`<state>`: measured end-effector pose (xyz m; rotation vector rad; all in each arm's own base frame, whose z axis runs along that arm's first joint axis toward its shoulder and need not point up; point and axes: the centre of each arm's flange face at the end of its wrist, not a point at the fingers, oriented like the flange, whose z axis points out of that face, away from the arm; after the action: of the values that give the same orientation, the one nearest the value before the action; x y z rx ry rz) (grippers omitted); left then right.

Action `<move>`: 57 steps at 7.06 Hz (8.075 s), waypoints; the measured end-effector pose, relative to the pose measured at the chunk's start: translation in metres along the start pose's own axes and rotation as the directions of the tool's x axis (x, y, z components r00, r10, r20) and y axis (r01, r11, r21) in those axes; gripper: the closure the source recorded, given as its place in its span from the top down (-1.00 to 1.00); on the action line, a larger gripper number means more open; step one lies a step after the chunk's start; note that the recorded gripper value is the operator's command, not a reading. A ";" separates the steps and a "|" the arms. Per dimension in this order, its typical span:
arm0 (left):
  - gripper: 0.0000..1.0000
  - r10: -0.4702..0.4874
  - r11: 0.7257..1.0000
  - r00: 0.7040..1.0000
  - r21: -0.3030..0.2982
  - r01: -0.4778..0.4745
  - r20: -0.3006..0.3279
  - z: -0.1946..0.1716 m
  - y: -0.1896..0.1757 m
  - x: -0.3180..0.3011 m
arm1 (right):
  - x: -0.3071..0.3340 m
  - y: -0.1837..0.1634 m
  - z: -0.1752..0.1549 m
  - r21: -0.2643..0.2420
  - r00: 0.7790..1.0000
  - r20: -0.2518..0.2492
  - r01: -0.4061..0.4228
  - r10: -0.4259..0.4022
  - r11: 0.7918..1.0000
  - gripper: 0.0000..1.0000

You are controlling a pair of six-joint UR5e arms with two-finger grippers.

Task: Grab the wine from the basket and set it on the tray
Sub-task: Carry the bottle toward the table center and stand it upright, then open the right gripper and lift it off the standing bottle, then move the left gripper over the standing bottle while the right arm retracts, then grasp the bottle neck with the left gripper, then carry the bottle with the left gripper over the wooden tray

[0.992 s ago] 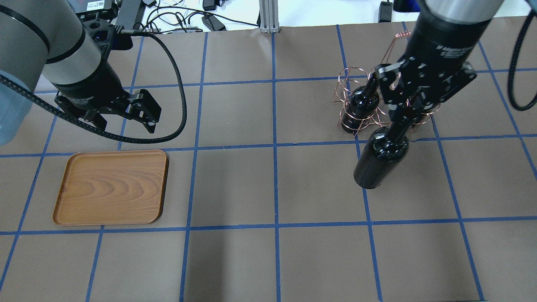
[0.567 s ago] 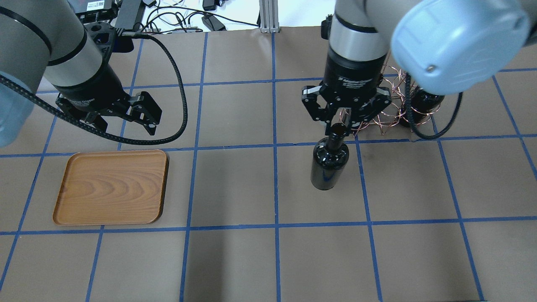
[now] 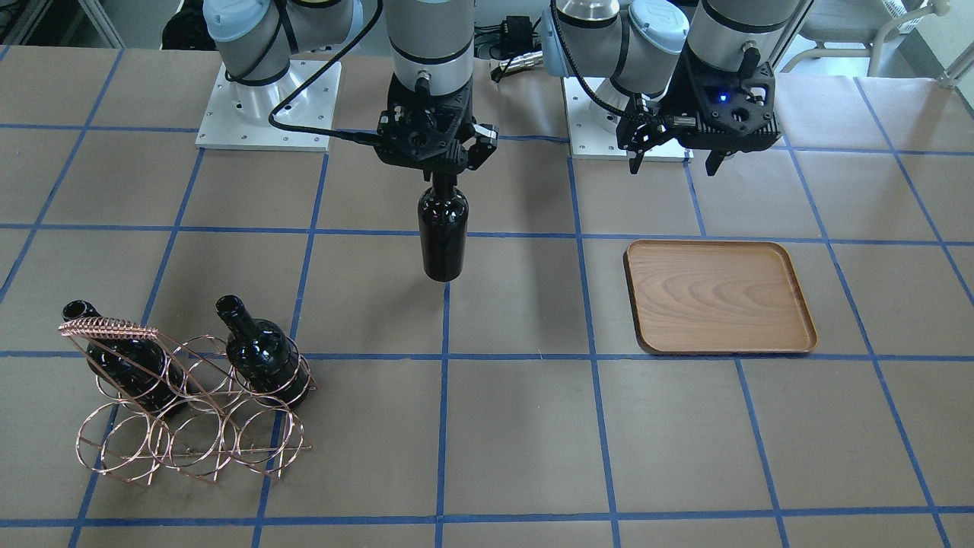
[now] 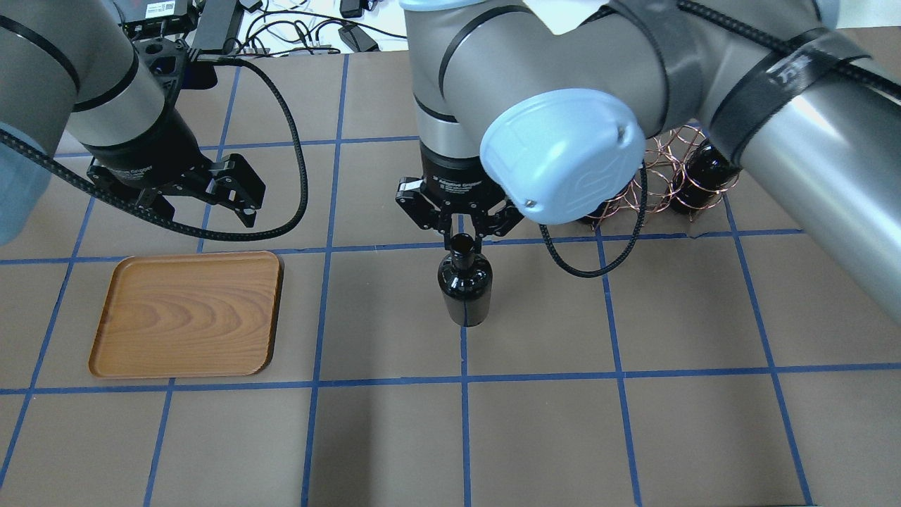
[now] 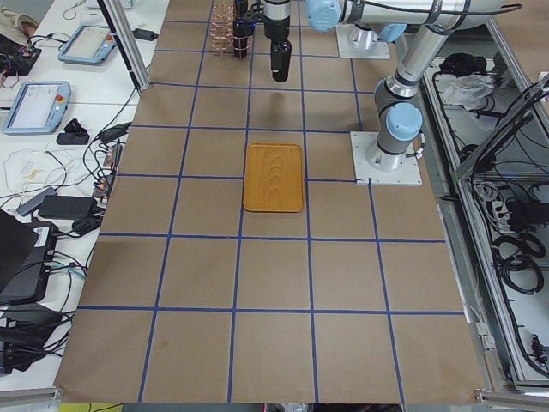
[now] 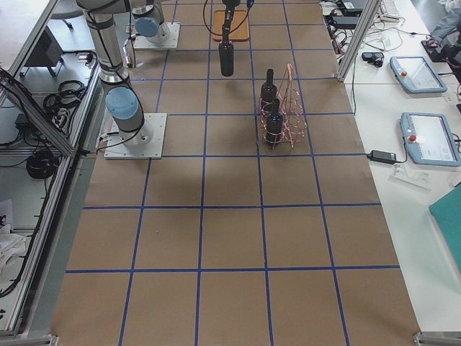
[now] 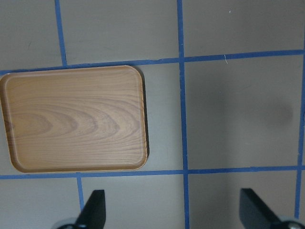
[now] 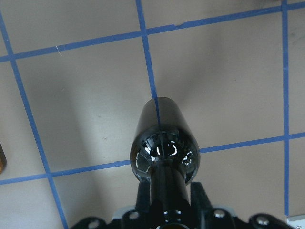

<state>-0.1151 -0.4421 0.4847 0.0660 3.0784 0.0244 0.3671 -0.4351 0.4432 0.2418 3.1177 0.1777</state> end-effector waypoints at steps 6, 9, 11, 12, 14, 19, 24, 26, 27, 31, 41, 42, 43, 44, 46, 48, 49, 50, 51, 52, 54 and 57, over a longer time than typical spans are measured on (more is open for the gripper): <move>1.00 -0.004 1.000 1.000 -0.014 0.004 0.000 0.006 0.001 -0.001 | -0.032 0.043 0.037 -0.058 1.000 -0.021 0.010 -0.012 0.998 -0.74; 1.00 -0.004 1.000 1.000 -0.010 0.004 -0.003 0.006 0.002 -0.001 | -0.035 0.047 0.041 -0.055 0.999 -0.028 0.023 -0.024 0.998 0.26; 1.00 -0.005 1.000 1.000 -0.001 0.005 -0.004 0.001 0.004 0.000 | -0.035 0.047 0.042 -0.045 0.999 -0.039 0.027 -0.028 0.999 0.58; 1.00 -0.005 1.000 1.000 -0.001 0.005 -0.005 0.001 0.005 0.001 | -0.034 0.046 0.042 -0.040 0.999 -0.045 0.028 -0.030 0.999 0.66; 1.00 -0.006 1.000 1.000 -0.006 0.006 -0.007 0.004 0.004 0.001 | -0.032 0.042 0.038 -0.028 0.998 -0.042 0.036 -0.038 0.999 1.00; 1.00 -0.010 1.000 0.999 0.008 0.010 -0.033 0.002 0.000 0.010 | 0.081 -0.030 -0.055 0.134 0.991 0.017 0.130 -0.133 0.982 1.00; 1.00 0.080 0.997 0.994 0.007 -0.079 -0.076 0.004 0.051 0.153 | 0.168 -0.058 -0.098 0.224 0.989 -0.039 0.150 -0.145 0.963 1.00; 0.99 0.081 0.997 0.988 -0.002 -0.082 -0.135 0.014 0.059 0.188 | 0.172 -0.059 -0.099 0.222 0.989 -0.038 0.145 -0.140 0.964 1.00; 0.99 0.081 0.996 0.986 -0.013 -0.084 -0.144 0.023 0.057 0.196 | 0.172 -0.059 -0.099 0.221 0.989 -0.037 0.145 -0.140 0.964 1.00; 0.95 0.098 0.994 0.986 -0.026 -0.103 -0.134 0.082 0.047 0.217 | 0.172 -0.058 -0.098 0.217 0.989 -0.039 0.146 -0.141 0.965 1.00; -1.00 0.139 0.983 0.983 -0.100 -0.151 -0.121 0.097 0.060 0.230 | 0.170 -0.057 -0.095 0.210 0.988 -0.038 0.151 -0.147 0.966 1.00; -1.00 0.141 0.984 0.983 -0.097 -0.153 -0.122 0.095 0.059 0.230 | 0.170 -0.057 -0.096 0.211 0.988 -0.038 0.151 -0.147 0.966 1.00; -1.00 0.143 0.984 0.982 -0.093 -0.154 -0.121 0.093 0.058 0.230 | 0.169 -0.057 -0.096 0.211 0.988 -0.038 0.151 -0.147 0.966 1.00; -1.00 0.146 0.984 0.982 -0.085 -0.156 -0.120 0.090 0.056 0.229 | 0.169 -0.057 -0.096 0.211 0.988 -0.038 0.151 -0.147 0.966 1.00; -1.00 0.177 0.983 0.981 -0.036 -0.181 -0.083 0.071 0.038 0.211 | 0.169 -0.057 -0.095 0.210 0.989 -0.037 0.151 -0.146 0.966 1.00; -1.00 0.156 0.988 0.987 0.014 -0.155 -0.042 0.050 -0.006 0.147 | 0.169 -0.057 -0.096 0.211 0.989 -0.035 0.151 -0.146 0.966 1.00; -1.00 0.144 0.989 0.989 0.028 -0.143 -0.032 0.042 -0.026 0.099 | 0.169 -0.057 -0.096 0.211 0.989 -0.035 0.151 -0.147 0.966 1.00; -1.00 0.141 0.990 0.990 0.028 -0.140 -0.003 0.040 -0.040 0.051 | 0.169 -0.057 -0.096 0.211 0.989 -0.034 0.150 -0.146 0.966 1.00; -1.00 0.134 0.991 0.991 0.017 -0.135 0.028 0.043 -0.051 0.004 | 0.169 -0.057 -0.096 0.211 0.989 -0.034 0.150 -0.146 0.966 1.00; -1.00 0.118 0.993 0.992 0.003 -0.119 0.036 0.047 -0.057 -0.046 | 0.169 -0.056 -0.096 0.211 0.989 -0.033 0.151 -0.147 0.966 1.00; -1.00 0.121 0.992 0.993 -0.042 -0.121 0.001 0.062 -0.054 -0.143 | 0.169 -0.056 -0.096 0.211 0.989 -0.033 0.151 -0.147 0.966 1.00; -1.00 0.134 0.983 0.988 -0.117 -0.143 -0.081 0.089 -0.036 -0.196 | 0.170 -0.056 -0.096 0.210 0.988 -0.036 0.151 -0.147 0.966 1.00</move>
<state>0.0847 -0.4853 0.4077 0.2794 3.1304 0.2281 0.1892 -0.4747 0.5318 0.0052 3.1566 -0.1564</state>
